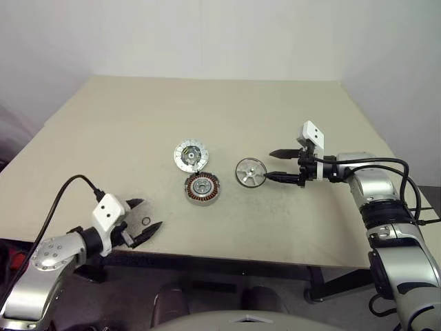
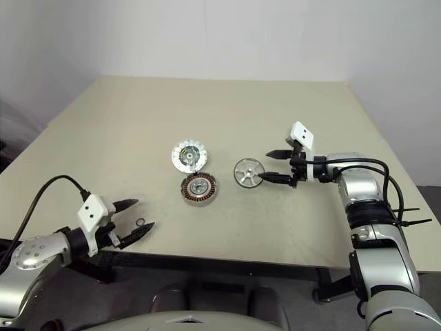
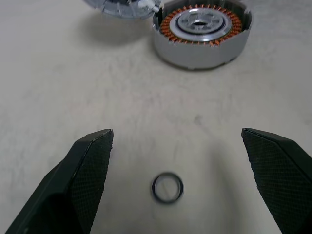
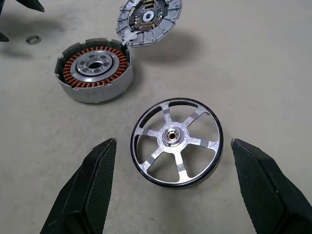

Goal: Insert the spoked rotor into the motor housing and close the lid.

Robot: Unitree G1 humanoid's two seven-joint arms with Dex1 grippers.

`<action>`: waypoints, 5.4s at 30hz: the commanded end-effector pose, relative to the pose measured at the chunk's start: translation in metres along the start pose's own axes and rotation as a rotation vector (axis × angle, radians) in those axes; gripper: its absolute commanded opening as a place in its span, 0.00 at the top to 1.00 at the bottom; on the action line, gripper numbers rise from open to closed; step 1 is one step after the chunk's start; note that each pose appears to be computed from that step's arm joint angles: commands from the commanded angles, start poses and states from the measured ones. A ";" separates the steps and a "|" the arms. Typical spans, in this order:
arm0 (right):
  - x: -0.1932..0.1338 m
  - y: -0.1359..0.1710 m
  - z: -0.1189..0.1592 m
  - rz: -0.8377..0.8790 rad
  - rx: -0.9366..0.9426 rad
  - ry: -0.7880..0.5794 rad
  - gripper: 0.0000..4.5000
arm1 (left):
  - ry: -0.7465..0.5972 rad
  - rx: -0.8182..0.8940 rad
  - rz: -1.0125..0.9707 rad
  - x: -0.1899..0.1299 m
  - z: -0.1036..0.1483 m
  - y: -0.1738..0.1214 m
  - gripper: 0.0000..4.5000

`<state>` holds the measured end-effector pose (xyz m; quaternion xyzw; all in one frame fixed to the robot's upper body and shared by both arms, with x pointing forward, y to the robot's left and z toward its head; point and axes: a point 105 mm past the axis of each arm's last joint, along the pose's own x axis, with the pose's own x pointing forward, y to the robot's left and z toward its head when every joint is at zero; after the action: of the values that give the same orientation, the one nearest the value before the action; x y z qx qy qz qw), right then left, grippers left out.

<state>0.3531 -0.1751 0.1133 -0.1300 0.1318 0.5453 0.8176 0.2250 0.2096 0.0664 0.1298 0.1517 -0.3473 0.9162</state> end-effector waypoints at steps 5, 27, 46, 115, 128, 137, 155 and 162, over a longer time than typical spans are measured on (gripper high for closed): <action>0.003 -0.004 0.017 0.011 -0.060 -0.026 0.06 | -0.010 -0.015 0.042 -0.005 -0.007 -0.001 0.01; 0.005 -0.009 0.028 0.011 -0.081 -0.035 0.06 | -0.021 0.039 0.184 0.007 -0.043 0.008 0.01; 0.005 -0.010 0.030 0.010 -0.085 -0.028 0.06 | -0.044 -0.172 0.178 0.015 -0.055 -0.001 0.35; 0.016 -0.017 0.033 -0.062 -0.104 -0.071 0.06 | -0.229 -0.122 -0.130 0.119 0.072 -0.009 0.84; 0.017 -0.018 0.032 -0.062 -0.105 -0.078 0.06 | -0.200 -0.106 -0.121 0.133 0.069 -0.012 0.84; 0.017 -0.019 0.033 -0.065 -0.108 -0.083 0.06 | -0.181 -0.083 -0.148 0.136 0.067 -0.017 0.68; 0.027 -0.009 0.037 -0.031 -0.112 -0.111 0.06 | -0.375 -0.227 -0.115 0.080 0.102 0.001 0.29; 0.054 0.025 0.042 0.028 -0.100 -0.143 0.06 | -0.286 -0.272 0.145 0.039 0.061 0.043 0.29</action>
<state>0.3550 -0.1168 0.1175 -0.1246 0.0727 0.5639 0.8132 0.2935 0.1809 0.1038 -0.0526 0.0738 -0.2967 0.9507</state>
